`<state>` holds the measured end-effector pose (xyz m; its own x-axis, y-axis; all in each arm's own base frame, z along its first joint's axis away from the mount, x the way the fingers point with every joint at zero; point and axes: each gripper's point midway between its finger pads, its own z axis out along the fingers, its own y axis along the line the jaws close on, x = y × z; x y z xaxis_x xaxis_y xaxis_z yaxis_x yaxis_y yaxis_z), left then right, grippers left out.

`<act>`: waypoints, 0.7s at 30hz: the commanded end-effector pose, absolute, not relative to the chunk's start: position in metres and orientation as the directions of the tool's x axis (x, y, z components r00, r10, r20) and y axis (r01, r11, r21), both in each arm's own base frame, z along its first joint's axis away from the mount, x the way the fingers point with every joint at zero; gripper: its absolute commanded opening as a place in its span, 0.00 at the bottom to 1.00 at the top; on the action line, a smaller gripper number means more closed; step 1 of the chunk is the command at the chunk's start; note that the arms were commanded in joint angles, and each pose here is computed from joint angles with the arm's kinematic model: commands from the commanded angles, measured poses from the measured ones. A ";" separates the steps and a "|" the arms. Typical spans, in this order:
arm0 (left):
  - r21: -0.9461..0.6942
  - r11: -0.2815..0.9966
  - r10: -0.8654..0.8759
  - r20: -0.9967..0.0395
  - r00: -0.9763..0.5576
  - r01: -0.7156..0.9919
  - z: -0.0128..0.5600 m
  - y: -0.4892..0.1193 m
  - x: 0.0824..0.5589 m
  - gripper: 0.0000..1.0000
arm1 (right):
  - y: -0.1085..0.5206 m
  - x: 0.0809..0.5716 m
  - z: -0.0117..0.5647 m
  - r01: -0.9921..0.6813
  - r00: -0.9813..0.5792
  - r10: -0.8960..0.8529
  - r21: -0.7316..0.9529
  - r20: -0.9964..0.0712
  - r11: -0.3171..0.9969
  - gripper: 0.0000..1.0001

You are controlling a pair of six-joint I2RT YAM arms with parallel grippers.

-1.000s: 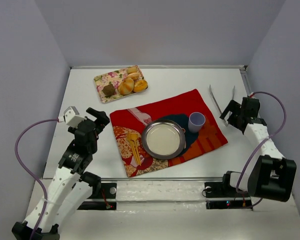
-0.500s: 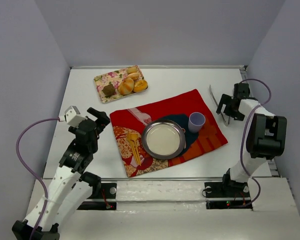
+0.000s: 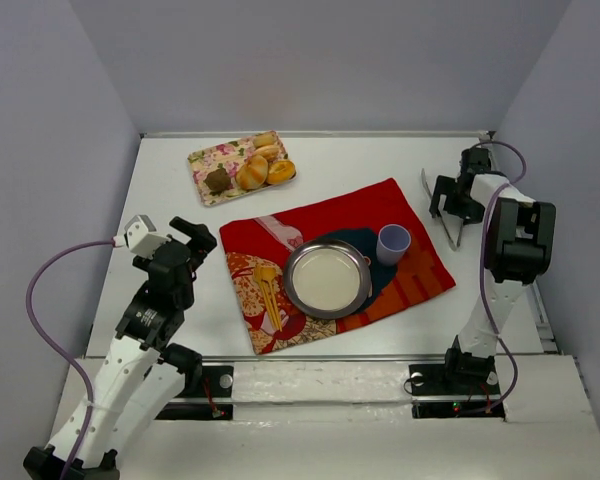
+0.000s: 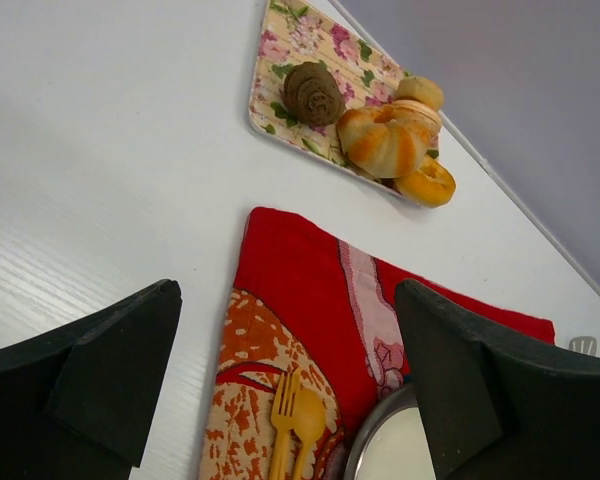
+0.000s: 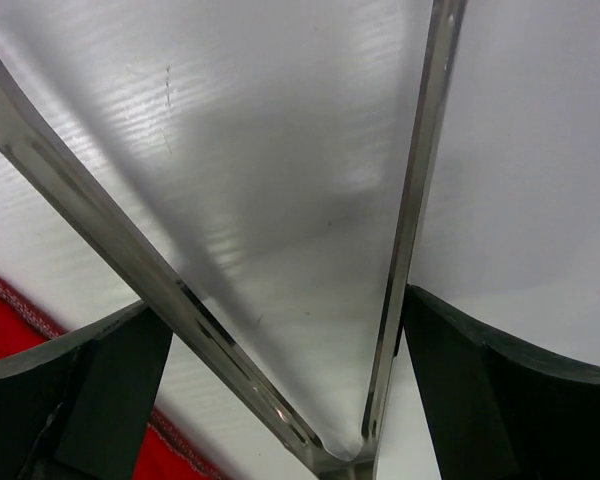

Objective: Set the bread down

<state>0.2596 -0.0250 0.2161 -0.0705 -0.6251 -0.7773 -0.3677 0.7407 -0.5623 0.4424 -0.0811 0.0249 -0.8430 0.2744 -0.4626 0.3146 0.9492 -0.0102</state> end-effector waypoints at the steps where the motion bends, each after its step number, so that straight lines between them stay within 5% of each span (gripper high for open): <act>1: -0.588 0.712 -0.636 -0.772 0.001 -0.384 0.230 -0.016 0.260 0.99 | -0.081 0.453 0.005 0.292 -0.867 0.259 -0.014 -0.425 0.956 1.00; 7: -0.594 0.709 -0.638 -0.770 0.015 -0.380 0.232 -0.015 0.259 0.99 | -0.082 0.454 -0.006 0.314 -0.878 0.281 -0.025 -0.388 0.949 0.89; 11: -0.595 0.707 -0.638 -0.770 0.018 -0.382 0.232 -0.014 0.259 0.99 | -0.080 0.456 -0.006 0.303 -0.875 0.274 -0.011 -0.399 0.953 0.54; 17: -0.593 0.713 -0.635 -0.772 0.013 -0.374 0.234 -0.016 0.260 0.99 | -0.081 0.458 0.047 0.345 -0.811 0.306 0.015 -0.498 0.938 0.38; 21: -0.599 0.713 -0.640 -0.768 0.010 -0.364 0.236 -0.017 0.259 0.99 | -0.069 0.461 0.111 0.300 -0.739 0.295 0.097 -0.606 0.949 0.39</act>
